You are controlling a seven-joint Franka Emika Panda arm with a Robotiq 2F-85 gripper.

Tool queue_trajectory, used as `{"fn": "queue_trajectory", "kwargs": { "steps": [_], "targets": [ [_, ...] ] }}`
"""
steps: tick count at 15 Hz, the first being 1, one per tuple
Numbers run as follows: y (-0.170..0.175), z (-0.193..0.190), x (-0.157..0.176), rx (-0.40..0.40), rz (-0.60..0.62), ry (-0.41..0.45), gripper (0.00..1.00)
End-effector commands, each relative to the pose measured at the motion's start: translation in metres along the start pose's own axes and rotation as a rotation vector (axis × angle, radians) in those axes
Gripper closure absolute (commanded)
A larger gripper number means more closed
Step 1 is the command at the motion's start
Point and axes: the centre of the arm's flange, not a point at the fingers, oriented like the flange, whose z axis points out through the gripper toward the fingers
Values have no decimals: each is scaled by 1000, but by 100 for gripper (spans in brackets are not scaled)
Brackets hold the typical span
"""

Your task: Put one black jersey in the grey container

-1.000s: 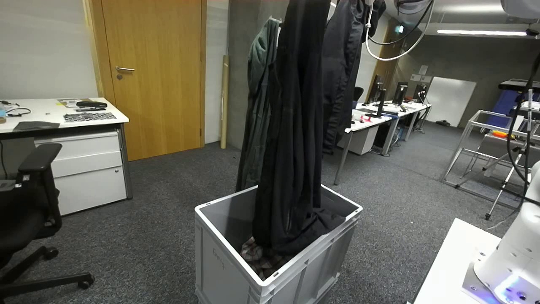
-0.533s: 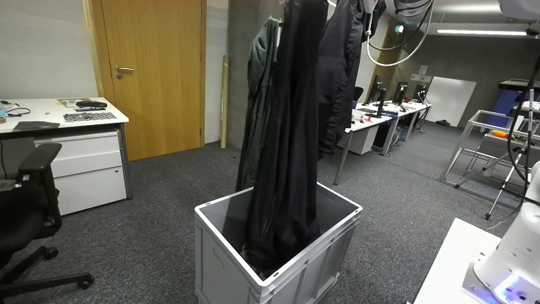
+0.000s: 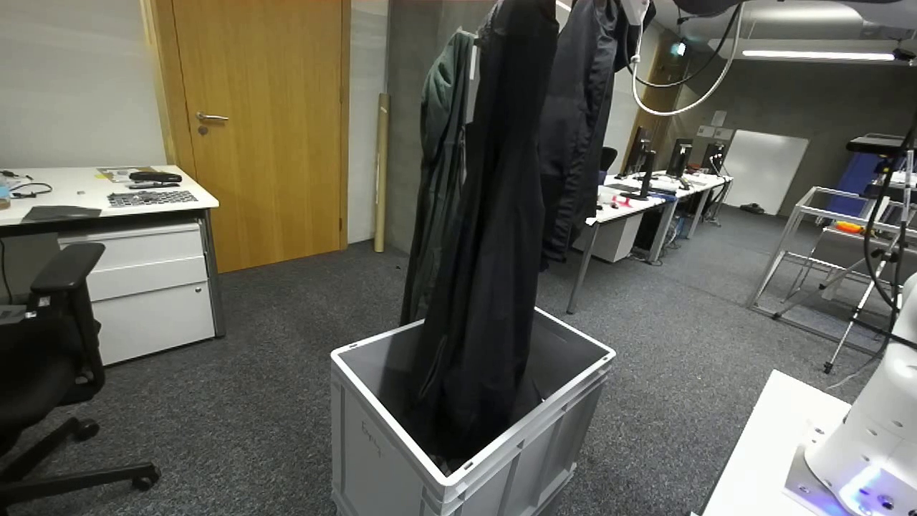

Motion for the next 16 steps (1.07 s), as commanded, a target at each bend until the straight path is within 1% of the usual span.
{"fn": "queue_trajectory", "kwargs": {
  "steps": [1, 11, 16],
  "targets": [
    [-8, -22, 9, -34, -8, -23, 100],
    [-19, -30, -4, -76, -27, -221, 100],
    [-25, -30, -12, -89, -32, -301, 100]
  ]
}}
